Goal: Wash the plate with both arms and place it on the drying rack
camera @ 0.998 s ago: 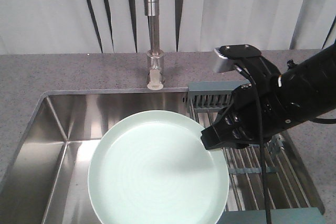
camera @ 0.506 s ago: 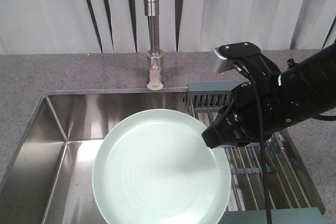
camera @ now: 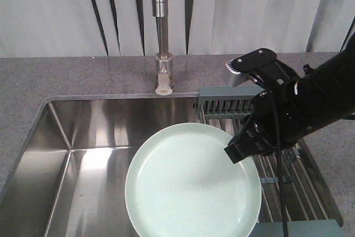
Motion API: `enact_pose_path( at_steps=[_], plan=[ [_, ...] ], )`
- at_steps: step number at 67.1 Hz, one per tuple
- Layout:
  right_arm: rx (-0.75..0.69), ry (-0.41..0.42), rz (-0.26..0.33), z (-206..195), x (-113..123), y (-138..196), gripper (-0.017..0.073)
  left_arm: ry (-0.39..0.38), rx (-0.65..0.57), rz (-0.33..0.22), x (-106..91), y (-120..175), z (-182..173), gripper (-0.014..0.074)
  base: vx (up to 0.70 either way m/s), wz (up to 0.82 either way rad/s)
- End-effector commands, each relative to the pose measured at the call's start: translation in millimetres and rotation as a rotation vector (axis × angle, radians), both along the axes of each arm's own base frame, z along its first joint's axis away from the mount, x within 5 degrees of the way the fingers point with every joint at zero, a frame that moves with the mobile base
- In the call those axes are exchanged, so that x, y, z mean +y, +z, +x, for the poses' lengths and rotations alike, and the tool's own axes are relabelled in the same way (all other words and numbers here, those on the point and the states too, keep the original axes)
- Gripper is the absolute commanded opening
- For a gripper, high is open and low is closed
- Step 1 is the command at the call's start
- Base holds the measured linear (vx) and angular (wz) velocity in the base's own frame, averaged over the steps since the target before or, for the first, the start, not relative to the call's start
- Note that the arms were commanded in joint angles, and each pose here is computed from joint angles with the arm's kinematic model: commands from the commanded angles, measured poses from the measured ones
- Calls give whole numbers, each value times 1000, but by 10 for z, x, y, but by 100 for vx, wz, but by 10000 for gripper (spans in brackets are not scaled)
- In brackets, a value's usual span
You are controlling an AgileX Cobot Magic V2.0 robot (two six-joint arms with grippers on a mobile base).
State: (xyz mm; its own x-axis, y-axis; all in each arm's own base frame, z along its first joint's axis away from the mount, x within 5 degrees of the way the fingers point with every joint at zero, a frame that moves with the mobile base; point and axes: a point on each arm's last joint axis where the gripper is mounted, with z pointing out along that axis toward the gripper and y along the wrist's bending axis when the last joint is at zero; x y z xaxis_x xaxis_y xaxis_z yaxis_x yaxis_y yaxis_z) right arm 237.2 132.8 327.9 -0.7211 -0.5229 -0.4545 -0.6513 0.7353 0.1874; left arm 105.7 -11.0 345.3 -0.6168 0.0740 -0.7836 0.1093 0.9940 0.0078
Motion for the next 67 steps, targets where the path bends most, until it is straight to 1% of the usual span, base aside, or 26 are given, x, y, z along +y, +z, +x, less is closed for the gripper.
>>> enact_pose_path(
  at_steps=[1,8,13,23,38,45,51,58,67],
  plan=[
    [-47,20,19,89,47,131,-1,3,-88,-17,-7,116,32,584,0,0],
    [-65,74,12,150,207,176,-1,3,-88,-17,-7,116,32,584,0,0],
    [-80,97,7,231,315,201,-1,3,-88,-17,-7,116,32,584,0,0],
    [-69,105,2,473,443,190,-1,3,-88,-17,-7,116,32,584,0,0],
    [-111,93,26,824,586,256,-1,3,-88,-17,-7,116,32,584,0,0],
    [-134,66,53,1010,590,312,-1,3,-88,-17,-7,116,32,584,0,0],
    [-149,38,66,1142,560,341,-1,3,-88,-17,-7,116,32,584,0,0],
    [-162,-3,73,1280,459,364,-1,3,-88,-17,-7,116,32,584,0,0],
    [-165,-56,67,1367,266,378,-1,3,-88,-17,-7,116,32,584,0,0]
  ],
)
